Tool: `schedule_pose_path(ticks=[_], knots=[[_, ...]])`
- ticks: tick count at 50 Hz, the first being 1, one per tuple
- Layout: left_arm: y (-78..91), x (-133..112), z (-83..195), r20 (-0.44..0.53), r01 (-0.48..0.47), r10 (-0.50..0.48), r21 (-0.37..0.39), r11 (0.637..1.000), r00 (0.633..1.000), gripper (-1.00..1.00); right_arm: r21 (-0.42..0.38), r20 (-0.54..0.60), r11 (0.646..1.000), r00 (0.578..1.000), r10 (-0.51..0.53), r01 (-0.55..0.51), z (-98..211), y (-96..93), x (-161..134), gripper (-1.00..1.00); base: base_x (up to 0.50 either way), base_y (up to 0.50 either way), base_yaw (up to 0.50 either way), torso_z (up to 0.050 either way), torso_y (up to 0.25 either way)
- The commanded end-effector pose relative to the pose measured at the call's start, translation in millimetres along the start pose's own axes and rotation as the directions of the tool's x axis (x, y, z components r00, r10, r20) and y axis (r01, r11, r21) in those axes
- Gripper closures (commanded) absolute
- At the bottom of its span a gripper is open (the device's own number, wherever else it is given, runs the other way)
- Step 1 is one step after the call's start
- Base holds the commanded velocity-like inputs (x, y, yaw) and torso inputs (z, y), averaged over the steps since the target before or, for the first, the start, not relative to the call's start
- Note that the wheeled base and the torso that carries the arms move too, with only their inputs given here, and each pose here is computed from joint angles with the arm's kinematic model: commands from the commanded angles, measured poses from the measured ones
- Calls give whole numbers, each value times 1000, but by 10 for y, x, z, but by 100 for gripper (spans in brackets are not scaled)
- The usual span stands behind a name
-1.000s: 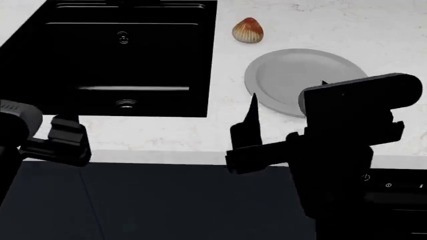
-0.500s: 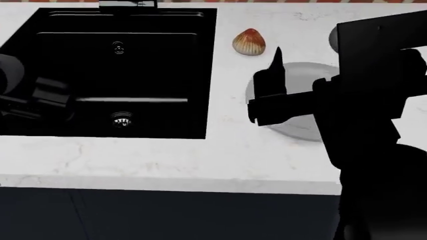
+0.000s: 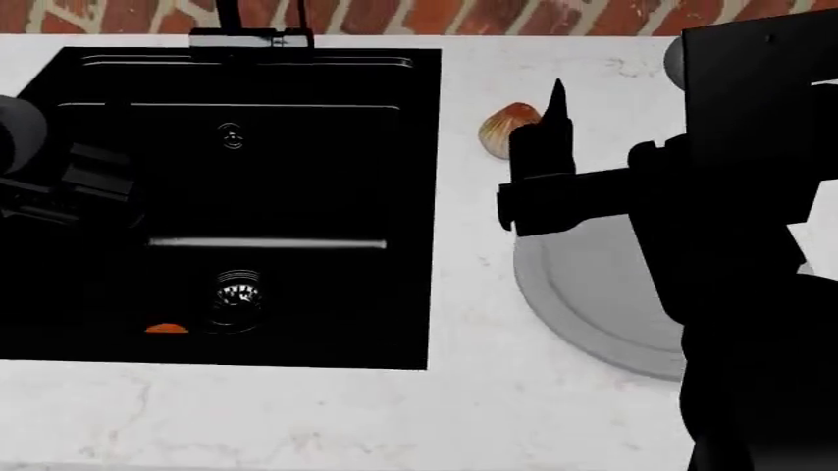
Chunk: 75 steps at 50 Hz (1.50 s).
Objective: Pick the orange from the sink and place it on the plate located on the counter
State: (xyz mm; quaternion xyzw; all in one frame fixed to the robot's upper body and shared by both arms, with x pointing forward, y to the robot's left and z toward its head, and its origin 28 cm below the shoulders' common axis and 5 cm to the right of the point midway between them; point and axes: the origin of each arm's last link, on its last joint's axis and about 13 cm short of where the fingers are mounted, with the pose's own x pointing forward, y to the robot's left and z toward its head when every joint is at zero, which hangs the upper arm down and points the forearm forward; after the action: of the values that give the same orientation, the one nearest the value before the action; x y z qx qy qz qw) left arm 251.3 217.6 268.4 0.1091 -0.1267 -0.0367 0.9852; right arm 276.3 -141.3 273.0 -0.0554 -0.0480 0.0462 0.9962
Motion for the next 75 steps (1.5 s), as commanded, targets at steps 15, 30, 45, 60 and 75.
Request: schedule_pose_path(ticks=[15, 30, 45, 60, 75], knots=[[0, 3, 0, 0, 6, -6, -4, 1000, 1000, -100, -6, 5, 1000, 1000, 3, -3, 34, -10, -23, -100, 259, 0, 0, 0, 1], [-4, 3, -19, -6, 9, -9, -3, 1000, 1000, -100, -13, 2, 1000, 1000, 6, -6, 33, -8, -27, -100, 259, 0, 0, 0, 0], [10, -14, -37, -27, 10, -11, -13, 1000, 1000, -100, -9, 1, 1000, 1000, 17, -17, 35, -1, -22, -100, 103, 0, 0, 0, 1], [354, 11, -136, -407, -186, 196, 64, 980, 892, -100, -17, -11, 1000, 1000, 24, -24, 20, -45, -31, -100, 0, 0, 0, 0, 0], [289, -14, -142, -712, 82, -225, -230, 970, 665, -100, -36, -22, 999, 999, 34, -35, 7, -10, -18, -100, 0, 0, 0, 0, 0]])
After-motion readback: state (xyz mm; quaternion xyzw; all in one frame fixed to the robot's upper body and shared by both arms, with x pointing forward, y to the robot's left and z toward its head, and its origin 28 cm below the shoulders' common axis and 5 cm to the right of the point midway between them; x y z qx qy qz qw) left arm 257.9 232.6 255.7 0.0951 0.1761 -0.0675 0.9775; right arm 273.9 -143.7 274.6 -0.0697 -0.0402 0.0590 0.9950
